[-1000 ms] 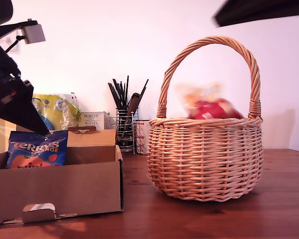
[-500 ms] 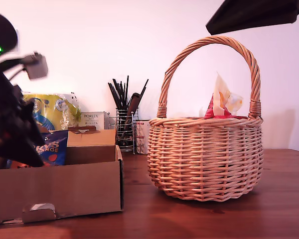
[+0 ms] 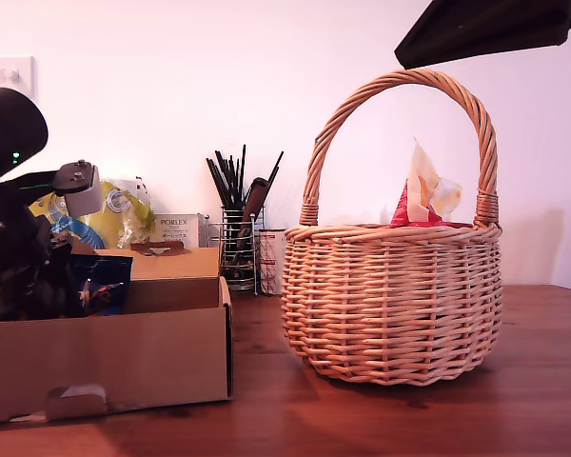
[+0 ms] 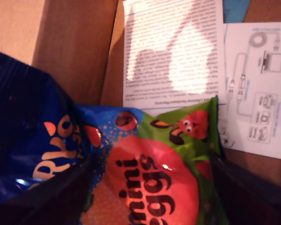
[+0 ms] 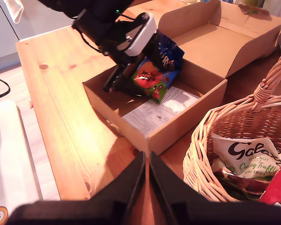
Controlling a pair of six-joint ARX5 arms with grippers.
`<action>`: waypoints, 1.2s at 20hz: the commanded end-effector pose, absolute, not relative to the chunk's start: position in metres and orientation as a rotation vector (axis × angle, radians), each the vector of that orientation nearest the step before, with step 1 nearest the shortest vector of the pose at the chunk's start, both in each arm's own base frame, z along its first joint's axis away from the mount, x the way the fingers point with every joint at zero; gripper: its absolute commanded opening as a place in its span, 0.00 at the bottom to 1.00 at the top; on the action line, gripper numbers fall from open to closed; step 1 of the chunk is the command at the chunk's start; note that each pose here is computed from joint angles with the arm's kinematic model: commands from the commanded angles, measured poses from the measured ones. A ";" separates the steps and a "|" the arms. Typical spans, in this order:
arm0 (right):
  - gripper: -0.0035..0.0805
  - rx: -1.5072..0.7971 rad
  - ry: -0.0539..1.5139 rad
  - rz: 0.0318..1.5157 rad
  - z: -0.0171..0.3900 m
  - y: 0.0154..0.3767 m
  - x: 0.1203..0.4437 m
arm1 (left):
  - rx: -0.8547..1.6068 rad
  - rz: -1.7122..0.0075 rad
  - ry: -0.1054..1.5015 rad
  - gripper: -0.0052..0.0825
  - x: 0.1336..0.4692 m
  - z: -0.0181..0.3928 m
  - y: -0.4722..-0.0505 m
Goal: Move the bags of Easter eggs from the cardboard box on the left into the woven basket on the right side.
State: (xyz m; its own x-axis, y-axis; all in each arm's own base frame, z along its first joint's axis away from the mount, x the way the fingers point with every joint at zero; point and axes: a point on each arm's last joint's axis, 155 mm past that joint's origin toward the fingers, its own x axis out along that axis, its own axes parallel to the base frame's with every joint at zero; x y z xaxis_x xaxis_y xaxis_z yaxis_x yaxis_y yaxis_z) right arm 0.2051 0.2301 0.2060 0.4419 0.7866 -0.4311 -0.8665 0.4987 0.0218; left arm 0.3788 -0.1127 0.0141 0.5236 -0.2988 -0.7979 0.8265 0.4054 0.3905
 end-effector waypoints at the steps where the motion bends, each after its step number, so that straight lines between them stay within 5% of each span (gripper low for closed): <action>1: 0.03 -0.216 0.403 1.030 0.209 0.230 0.206 | 0.873 -0.821 0.816 0.87 0.358 -0.021 -0.103; 3: 0.03 -0.218 0.400 1.019 0.210 0.229 0.208 | 0.873 -0.821 0.816 0.82 0.358 -0.021 -0.103; 7: 0.03 -0.220 0.393 1.013 0.211 0.229 0.210 | 0.862 -0.847 0.877 0.30 0.345 -0.028 -0.101; 8: 0.03 -0.219 0.391 1.012 0.211 0.229 0.210 | 0.860 -0.853 0.890 0.25 0.342 -0.029 -0.100; 24: 0.03 -0.218 0.379 1.012 0.214 0.230 0.211 | 0.854 -0.786 0.766 0.22 0.350 0.035 -0.105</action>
